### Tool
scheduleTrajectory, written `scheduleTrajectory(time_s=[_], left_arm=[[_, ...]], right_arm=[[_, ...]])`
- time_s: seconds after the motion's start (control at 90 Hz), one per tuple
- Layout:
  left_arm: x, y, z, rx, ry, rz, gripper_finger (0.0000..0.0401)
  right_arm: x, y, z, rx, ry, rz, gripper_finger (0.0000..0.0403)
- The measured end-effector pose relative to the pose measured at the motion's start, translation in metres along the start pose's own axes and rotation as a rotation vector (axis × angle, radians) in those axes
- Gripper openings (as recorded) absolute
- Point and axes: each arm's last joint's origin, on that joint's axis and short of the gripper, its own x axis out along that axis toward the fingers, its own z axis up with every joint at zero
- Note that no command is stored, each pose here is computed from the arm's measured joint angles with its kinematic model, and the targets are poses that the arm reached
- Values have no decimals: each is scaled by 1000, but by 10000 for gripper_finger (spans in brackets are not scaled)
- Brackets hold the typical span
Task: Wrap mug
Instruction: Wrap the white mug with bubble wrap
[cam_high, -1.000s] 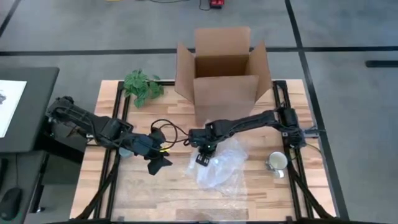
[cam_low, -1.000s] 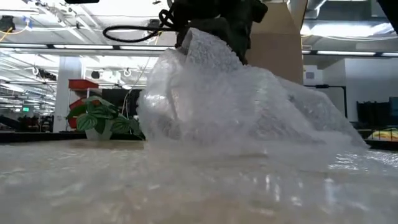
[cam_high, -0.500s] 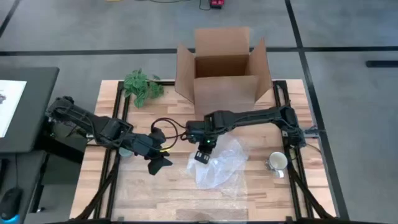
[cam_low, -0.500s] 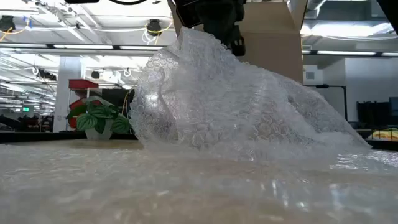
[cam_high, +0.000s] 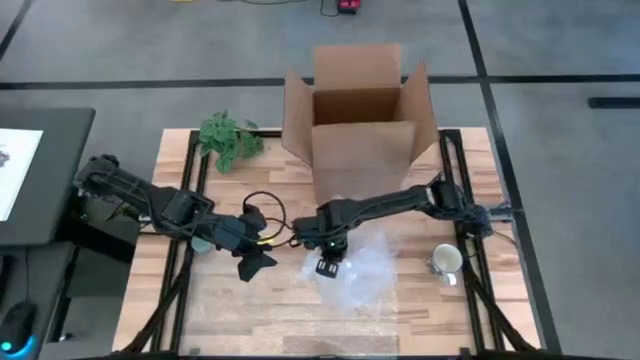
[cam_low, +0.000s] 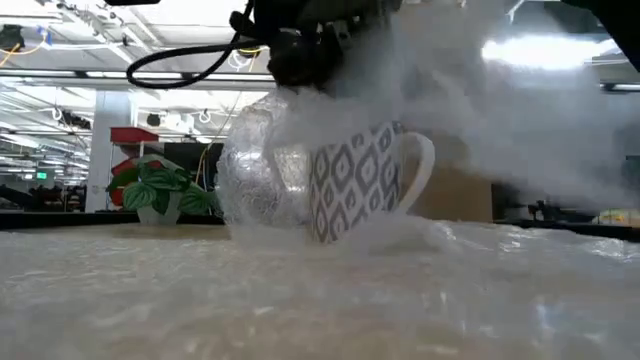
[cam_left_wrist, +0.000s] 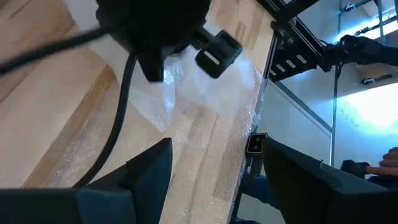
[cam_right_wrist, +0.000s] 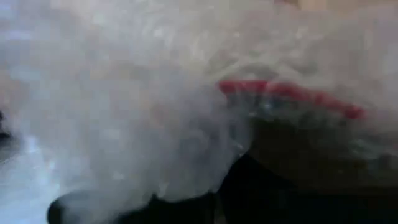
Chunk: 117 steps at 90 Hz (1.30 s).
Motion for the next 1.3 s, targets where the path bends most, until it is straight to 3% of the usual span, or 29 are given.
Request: scheduleTrajectory(time_s=[0.233,0.4,0.644,0.822,1.1,1.3], left_arm=[[0,0,0,0,1,1,226],[0,0,0,-1,1,0,226],[0,0,0,-2,0,0,226],[0,0,0,-3,0,0,226],[0,0,0,-3,1,0,226],[0,0,0,-3,1,0,226]], right_arm=[[11,-4,6,-16,-24,-53,0],[-9,-1,4,-17,-62,-55,0],[-62,3,-7,-24,-136,-26,0],[-80,0,-17,47,-120,-23,0],[-31,-9,-14,88,10,-81,0],[0,-19,4,161,-29,-85,0]])
